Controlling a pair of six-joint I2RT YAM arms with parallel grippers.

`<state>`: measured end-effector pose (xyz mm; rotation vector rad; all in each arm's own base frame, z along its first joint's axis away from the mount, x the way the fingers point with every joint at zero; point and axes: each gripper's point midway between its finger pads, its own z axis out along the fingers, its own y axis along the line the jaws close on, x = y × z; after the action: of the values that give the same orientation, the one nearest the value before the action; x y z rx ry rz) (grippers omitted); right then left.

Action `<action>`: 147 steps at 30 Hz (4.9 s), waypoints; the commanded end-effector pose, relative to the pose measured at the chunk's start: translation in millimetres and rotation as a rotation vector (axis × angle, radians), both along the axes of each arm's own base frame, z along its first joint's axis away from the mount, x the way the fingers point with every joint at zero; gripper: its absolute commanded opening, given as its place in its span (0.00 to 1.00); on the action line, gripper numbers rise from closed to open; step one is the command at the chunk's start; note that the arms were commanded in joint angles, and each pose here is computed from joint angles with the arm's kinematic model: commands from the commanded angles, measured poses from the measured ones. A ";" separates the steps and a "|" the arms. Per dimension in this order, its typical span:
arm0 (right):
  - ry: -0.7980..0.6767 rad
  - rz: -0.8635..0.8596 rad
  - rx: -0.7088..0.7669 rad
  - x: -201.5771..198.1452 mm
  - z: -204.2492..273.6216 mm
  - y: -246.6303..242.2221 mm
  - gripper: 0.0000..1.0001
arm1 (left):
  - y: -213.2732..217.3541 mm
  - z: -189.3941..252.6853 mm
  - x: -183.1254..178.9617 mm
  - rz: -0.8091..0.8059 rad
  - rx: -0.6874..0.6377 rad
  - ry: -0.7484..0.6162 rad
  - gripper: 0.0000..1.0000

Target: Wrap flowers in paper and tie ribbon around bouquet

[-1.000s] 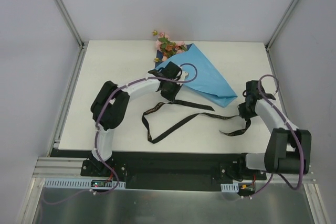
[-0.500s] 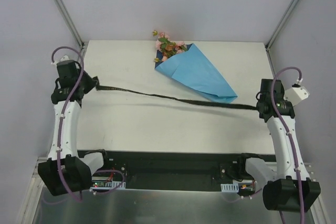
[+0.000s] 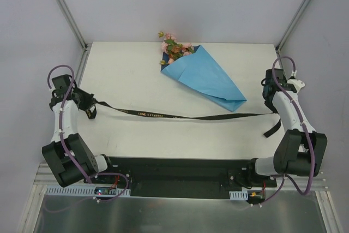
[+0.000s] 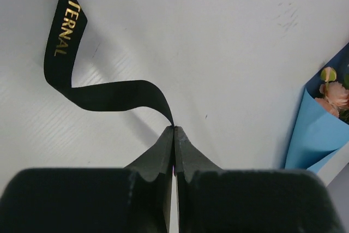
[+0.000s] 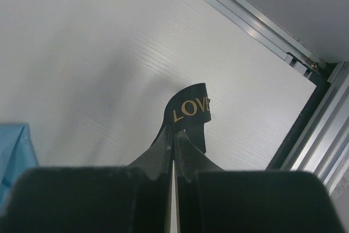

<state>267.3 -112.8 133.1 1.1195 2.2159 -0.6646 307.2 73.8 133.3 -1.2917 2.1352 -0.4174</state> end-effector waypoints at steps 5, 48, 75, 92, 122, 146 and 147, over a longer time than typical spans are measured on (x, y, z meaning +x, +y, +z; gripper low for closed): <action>0.073 0.084 0.151 31.0 -46.6 18.6 0.01 | -7.5 -29.8 6.5 0.013 -0.080 0.006 0.00; -0.121 0.373 0.424 22.5 3.1 78.9 0.94 | -470.7 -49.9 146.7 -0.399 -0.250 -0.524 0.99; -0.058 0.321 0.702 1.4 -61.0 115.4 0.90 | -462.2 -38.8 175.8 -0.453 -0.517 -0.538 0.00; 0.004 0.124 0.830 39.6 -109.1 112.3 0.45 | -394.6 -8.1 103.5 -0.798 -0.758 -0.363 0.00; -0.023 0.248 0.772 112.2 -97.1 119.4 0.34 | -313.3 -62.8 33.0 -1.140 -0.307 -0.174 0.14; 0.001 0.211 0.565 65.3 -38.4 30.4 0.97 | -105.6 -1.9 -34.2 -0.410 -0.059 -0.190 0.74; -0.017 0.184 0.583 65.3 -38.2 27.2 0.97 | -100.9 -3.7 -35.0 -0.354 -0.083 -0.181 0.75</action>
<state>336.1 -68.4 79.8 1.0512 2.5728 0.0953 288.3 -60.6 145.0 -0.5639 2.2337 -0.8313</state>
